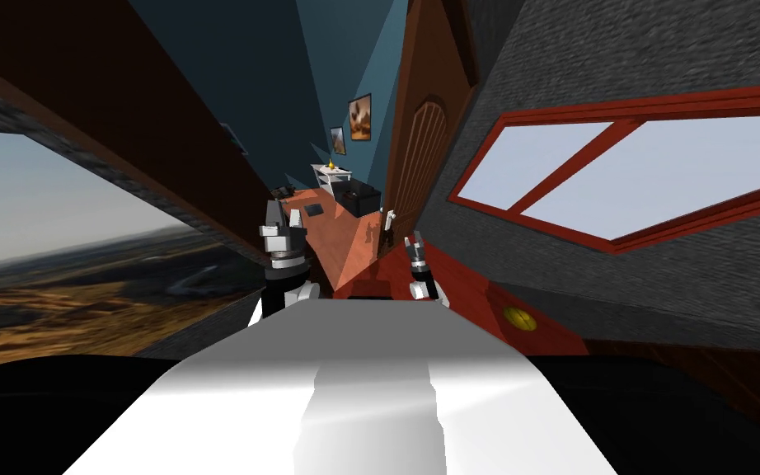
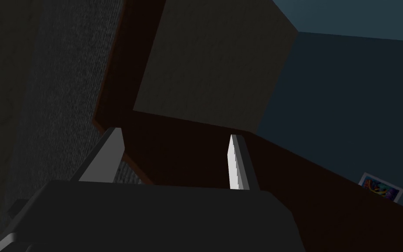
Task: Push the door open
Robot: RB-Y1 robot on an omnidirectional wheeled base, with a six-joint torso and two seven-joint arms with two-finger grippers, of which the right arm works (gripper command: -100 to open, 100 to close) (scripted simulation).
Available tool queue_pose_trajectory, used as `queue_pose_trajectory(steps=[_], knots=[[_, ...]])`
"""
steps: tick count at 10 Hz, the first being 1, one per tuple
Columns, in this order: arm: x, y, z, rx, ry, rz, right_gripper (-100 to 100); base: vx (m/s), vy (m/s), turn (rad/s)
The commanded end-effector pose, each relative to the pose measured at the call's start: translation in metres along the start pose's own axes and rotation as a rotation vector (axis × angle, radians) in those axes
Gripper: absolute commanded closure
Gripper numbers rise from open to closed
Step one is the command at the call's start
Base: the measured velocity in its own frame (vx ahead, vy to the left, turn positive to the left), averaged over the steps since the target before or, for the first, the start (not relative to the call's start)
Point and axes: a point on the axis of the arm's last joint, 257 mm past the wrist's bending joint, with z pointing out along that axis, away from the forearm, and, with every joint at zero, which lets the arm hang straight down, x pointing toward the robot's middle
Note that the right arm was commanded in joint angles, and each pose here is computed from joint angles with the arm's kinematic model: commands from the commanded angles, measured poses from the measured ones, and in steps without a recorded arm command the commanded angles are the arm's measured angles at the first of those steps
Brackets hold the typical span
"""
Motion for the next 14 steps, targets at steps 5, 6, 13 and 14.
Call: queue_pose_trajectory(steps=[5,6,13,14], knots=[[0.008,-0.046,-0.0067,0.096,0.075,0.046,-100,0.102,-0.079,0.111],[0.008,-0.052,-0.0082,0.111,0.085,0.051,-100,0.071,-0.064,0.095],[0.001,-0.11,-0.0253,0.248,0.158,0.076,-100,0.1,-0.088,0.118],[-0.003,-0.121,-0.0296,0.277,0.169,0.077,-100,0.124,-0.107,0.14]])
